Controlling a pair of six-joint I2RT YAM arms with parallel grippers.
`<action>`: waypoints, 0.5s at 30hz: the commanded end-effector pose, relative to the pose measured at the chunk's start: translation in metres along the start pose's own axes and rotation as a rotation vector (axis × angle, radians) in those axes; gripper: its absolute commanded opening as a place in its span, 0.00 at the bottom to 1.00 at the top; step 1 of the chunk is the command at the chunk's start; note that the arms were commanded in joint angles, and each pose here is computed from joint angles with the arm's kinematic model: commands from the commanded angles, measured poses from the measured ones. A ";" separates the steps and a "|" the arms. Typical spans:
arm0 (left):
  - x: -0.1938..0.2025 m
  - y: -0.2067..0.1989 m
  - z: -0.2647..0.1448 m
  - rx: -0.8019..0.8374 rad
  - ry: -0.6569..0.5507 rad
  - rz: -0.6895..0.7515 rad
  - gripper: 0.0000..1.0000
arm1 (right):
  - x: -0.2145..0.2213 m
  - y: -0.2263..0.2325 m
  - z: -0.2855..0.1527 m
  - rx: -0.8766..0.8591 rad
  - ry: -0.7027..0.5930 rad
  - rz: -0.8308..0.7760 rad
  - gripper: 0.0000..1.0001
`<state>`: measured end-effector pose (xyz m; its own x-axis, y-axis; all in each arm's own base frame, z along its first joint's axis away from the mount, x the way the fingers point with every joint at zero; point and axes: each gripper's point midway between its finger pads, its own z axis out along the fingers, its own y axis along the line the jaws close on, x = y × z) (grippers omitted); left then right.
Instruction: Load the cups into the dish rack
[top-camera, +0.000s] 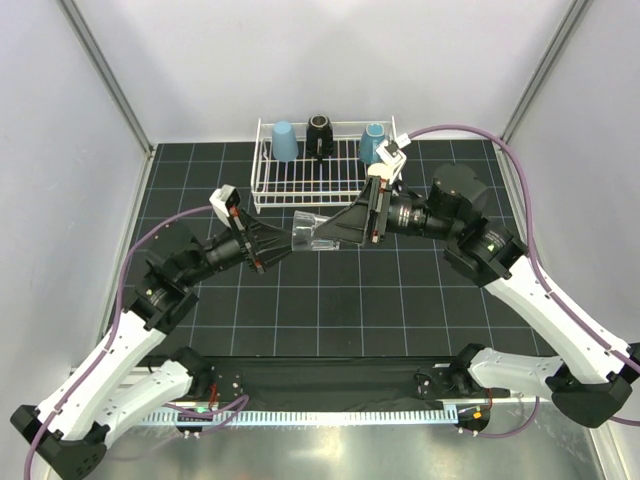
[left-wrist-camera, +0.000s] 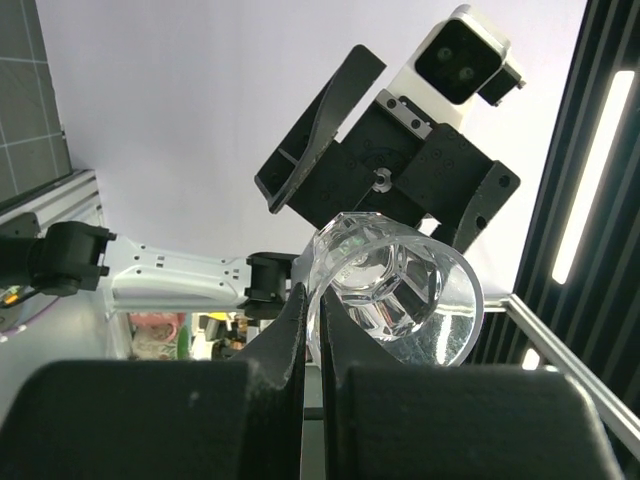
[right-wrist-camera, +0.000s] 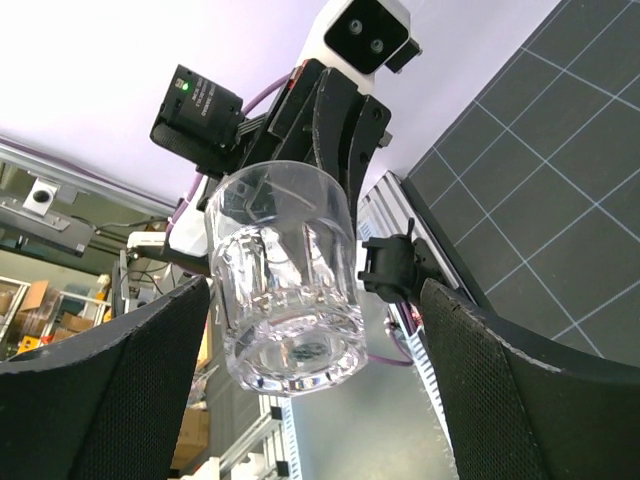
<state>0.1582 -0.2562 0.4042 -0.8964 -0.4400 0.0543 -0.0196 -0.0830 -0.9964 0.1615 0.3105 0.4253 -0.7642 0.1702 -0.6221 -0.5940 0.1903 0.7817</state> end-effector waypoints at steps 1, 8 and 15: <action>-0.002 -0.018 -0.007 0.076 -0.033 -0.030 0.00 | -0.013 0.015 -0.001 -0.062 -0.064 -0.026 0.86; -0.006 -0.019 -0.008 0.089 -0.057 -0.076 0.00 | -0.015 0.021 -0.002 -0.113 -0.083 -0.074 0.84; -0.004 -0.019 -0.008 0.089 -0.046 -0.073 0.00 | -0.023 0.028 0.002 -0.136 -0.105 -0.080 0.83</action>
<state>0.1626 -0.2495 0.4035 -0.8663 -0.4758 0.1522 -0.0945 -0.1431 -0.9852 0.1670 0.3163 0.4317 -0.7369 0.2120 -0.6420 -0.6278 0.1377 0.7661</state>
